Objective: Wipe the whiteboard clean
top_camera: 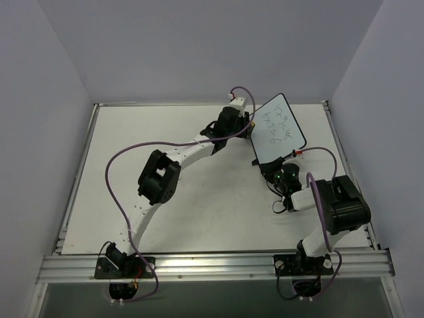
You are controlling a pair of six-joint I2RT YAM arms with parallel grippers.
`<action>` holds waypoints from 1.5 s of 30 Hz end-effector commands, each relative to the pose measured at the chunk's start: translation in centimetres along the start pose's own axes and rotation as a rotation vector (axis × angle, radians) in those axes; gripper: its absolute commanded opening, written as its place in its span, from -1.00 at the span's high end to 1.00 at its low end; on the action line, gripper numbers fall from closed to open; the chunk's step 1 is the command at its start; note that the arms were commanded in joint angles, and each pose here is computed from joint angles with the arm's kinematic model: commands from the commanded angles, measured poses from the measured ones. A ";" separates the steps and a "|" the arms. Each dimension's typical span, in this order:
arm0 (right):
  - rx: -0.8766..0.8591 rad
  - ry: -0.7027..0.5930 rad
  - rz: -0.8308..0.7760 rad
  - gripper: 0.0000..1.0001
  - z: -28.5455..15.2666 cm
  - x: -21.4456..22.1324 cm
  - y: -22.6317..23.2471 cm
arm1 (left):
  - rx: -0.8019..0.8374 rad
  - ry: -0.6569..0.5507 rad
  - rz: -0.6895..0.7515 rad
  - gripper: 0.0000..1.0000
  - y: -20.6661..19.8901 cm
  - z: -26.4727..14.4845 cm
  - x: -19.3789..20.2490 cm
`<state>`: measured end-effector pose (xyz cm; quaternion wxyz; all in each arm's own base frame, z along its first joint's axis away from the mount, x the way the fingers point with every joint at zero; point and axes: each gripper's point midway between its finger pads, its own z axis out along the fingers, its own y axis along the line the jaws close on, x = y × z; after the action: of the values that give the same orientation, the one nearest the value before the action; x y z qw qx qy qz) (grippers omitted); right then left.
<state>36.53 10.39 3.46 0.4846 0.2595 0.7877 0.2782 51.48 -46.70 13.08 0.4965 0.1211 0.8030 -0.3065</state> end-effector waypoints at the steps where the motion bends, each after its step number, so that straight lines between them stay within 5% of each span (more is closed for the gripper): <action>1: 0.052 0.132 -0.068 1.00 -1.6 3.4 -1.5 | 0.048 -0.138 -0.015 0.95 -2.2 -2.1 -6.2; 24: 0.149 0.276 -0.086 0.99 -2.9 7.4 -3.4 | 0.059 -0.148 -0.034 0.95 -2.1 -3.0 -6.3; 29: 0.172 0.285 -0.086 0.33 -3.4 8.0 -3.6 | 0.063 -0.153 -0.034 0.95 -2.2 -3.0 -6.6; 32: 0.190 0.276 -0.097 0.11 -3.7 7.8 -3.6 | 0.063 -0.158 -0.033 0.95 -2.2 -3.0 -6.9; 40: 0.180 0.255 -0.138 -0.05 -5.4 6.8 -1.5 | 0.057 -0.169 -0.035 0.95 -1.7 -3.4 -7.7; 45: 0.105 0.200 -0.221 -0.06 -7.8 4.9 4.8 | 0.039 -0.189 -0.063 0.95 -0.3 -4.3 -9.0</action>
<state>28.43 15.54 3.23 0.3949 0.1807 0.8692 0.2365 51.66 -44.76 15.04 0.5094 0.0977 0.7943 -0.3163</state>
